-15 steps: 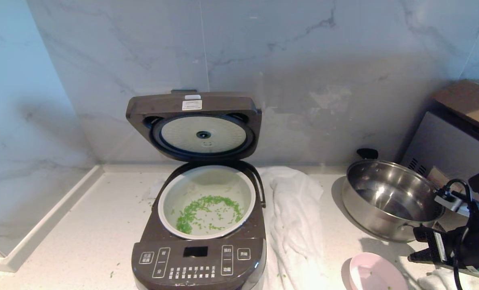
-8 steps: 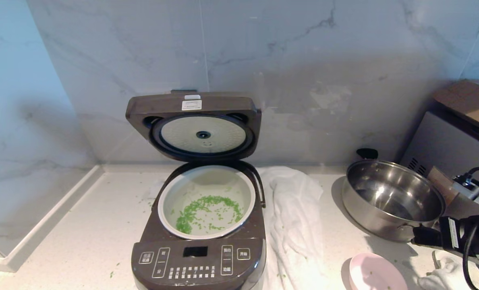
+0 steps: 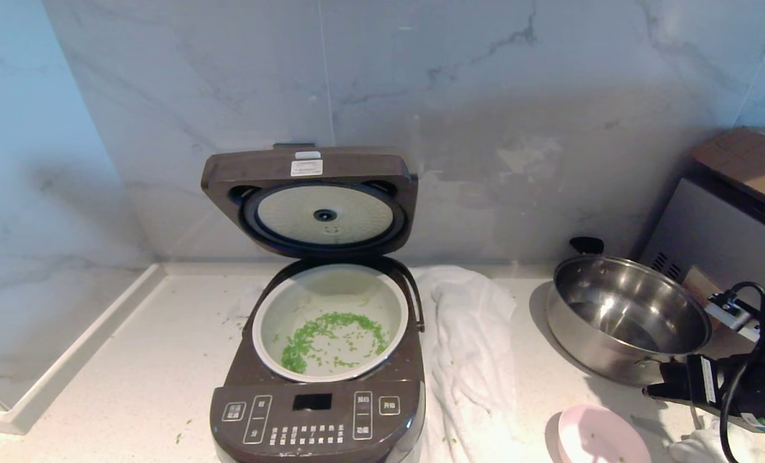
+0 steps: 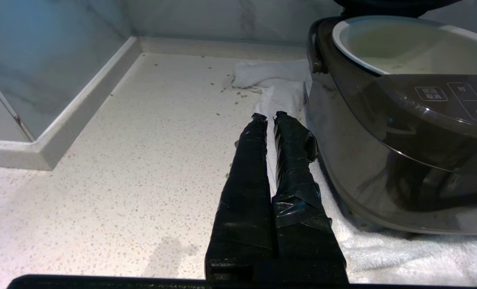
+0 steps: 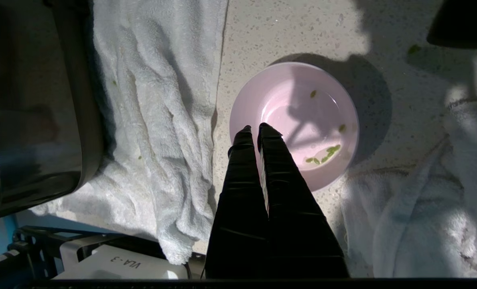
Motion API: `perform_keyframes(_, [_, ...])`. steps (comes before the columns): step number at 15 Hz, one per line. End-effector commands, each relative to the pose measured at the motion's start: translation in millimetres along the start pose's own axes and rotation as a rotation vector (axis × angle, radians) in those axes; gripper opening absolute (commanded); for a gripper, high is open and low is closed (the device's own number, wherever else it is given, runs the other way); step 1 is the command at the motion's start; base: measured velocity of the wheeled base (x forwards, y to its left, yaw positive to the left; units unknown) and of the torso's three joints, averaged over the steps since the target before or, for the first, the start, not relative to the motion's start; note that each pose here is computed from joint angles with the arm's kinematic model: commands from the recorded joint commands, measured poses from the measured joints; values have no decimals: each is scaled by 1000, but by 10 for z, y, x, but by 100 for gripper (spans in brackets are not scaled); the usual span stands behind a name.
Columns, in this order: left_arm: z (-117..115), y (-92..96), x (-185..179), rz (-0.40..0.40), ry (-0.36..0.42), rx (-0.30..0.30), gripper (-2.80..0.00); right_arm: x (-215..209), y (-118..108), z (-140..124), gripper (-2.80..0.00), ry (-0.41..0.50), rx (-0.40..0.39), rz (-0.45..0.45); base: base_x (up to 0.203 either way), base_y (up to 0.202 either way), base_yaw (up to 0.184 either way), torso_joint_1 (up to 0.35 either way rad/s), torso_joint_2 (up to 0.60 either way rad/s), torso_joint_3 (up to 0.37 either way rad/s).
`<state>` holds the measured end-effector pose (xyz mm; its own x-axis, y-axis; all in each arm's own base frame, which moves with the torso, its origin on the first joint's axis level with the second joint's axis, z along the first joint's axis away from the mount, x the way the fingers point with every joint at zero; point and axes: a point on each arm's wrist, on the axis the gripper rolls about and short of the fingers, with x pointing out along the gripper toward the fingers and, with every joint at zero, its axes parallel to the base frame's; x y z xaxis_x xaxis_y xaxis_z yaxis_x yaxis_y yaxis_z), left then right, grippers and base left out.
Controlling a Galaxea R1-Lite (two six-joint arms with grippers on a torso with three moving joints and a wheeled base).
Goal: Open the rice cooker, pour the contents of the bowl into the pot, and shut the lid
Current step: Pick up the bowl on the table
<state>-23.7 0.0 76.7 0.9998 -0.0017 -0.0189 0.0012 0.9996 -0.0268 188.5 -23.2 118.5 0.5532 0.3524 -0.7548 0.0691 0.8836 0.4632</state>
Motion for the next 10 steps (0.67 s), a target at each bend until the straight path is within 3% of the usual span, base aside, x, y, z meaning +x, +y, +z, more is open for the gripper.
perform_keyframes(1, [0, 0, 0, 0, -1, -1, -280, 92, -14, 45, -280, 31, 7, 0, 0, 0, 0, 0, 0, 0])
perform_keyframes(4, [0, 0, 0, 0, -1, -1, -280, 76, -8, 143, -280, 3, 15, -5, 0, 0, 0, 0, 0, 0])
perform_keyframes(8, [0, 0, 0, 0, -1, -1, -280, 201, -72, 129, -280, 55, 52, -31, 0, 0, 0, 0, 0, 0])
perform_keyframes(9, [0, 0, 0, 0, -1, -1, -280, 236, -100, 102, 0, 74, 62, -52, 0, 0, 0, 0, 0, 0])
perform_keyframes(10, [0, 0, 0, 2, -1, -1, -280, 261, -125, 65, 0, 90, 70, -77, 0, 0, 0, 0, 0, 0])
